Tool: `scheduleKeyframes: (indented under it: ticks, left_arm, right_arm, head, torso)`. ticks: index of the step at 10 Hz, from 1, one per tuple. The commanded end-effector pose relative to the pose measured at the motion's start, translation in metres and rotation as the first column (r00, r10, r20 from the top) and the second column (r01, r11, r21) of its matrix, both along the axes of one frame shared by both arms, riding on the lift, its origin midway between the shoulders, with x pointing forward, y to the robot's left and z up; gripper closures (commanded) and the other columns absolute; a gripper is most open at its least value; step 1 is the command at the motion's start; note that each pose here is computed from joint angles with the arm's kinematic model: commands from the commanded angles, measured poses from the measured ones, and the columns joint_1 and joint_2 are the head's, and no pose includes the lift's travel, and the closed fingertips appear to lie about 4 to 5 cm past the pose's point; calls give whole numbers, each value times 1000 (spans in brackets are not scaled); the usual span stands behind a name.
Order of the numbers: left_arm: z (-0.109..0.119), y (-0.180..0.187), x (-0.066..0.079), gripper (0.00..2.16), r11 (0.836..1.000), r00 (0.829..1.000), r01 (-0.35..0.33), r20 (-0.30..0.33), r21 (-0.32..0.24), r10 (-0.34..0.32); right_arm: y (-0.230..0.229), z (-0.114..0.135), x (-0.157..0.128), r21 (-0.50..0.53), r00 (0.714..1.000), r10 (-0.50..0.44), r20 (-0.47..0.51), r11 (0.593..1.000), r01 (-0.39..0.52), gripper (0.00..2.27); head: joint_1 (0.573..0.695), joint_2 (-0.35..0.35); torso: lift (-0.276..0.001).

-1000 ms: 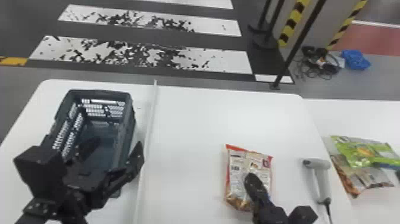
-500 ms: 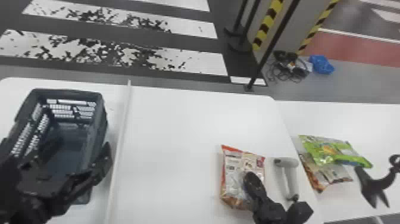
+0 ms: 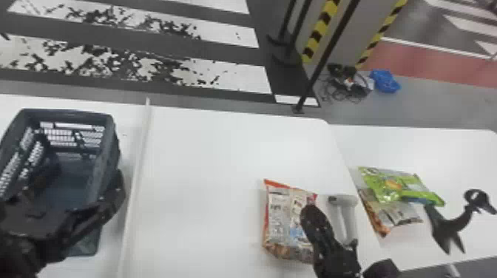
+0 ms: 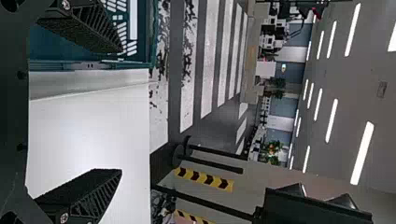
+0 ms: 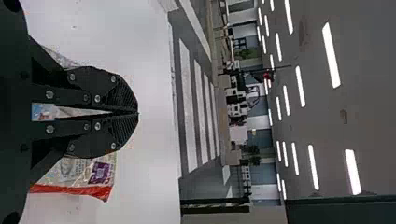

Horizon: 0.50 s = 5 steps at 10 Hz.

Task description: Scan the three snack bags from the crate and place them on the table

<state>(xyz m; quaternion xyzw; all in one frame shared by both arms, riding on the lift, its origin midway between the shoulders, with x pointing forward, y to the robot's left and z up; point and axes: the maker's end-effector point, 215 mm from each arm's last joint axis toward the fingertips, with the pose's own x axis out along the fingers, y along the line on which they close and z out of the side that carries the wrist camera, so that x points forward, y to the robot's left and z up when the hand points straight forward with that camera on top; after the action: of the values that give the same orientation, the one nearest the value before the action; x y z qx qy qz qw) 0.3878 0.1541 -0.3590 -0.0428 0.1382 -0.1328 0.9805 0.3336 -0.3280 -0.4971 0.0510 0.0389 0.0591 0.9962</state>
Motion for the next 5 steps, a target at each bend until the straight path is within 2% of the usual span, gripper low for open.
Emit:
scheduleKeyframes:
  ticks: [1,3,5]
  left_arm:
    - [3,3,3,80,1000,1000,-1,8,6,1]
    - [-3,3,7,80,1000,1000,8,4,9,-8]
    - [-12,4,11,80,1000,1000,13,-6,0,-13]
  right_arm:
    - [1,32,-5,-30,998,0,69,1000,3,-1]
    - [-31,38,-8,-100,994,-85,70,991,92,29]
    - [-76,21,-6,-152,990,-144,-7,978,141,39]
  head:
    - [695,-273]
    - [695,-279]
    - [695,-324]
  torso:
    - [-37]
    - [-37]
    - [-37]
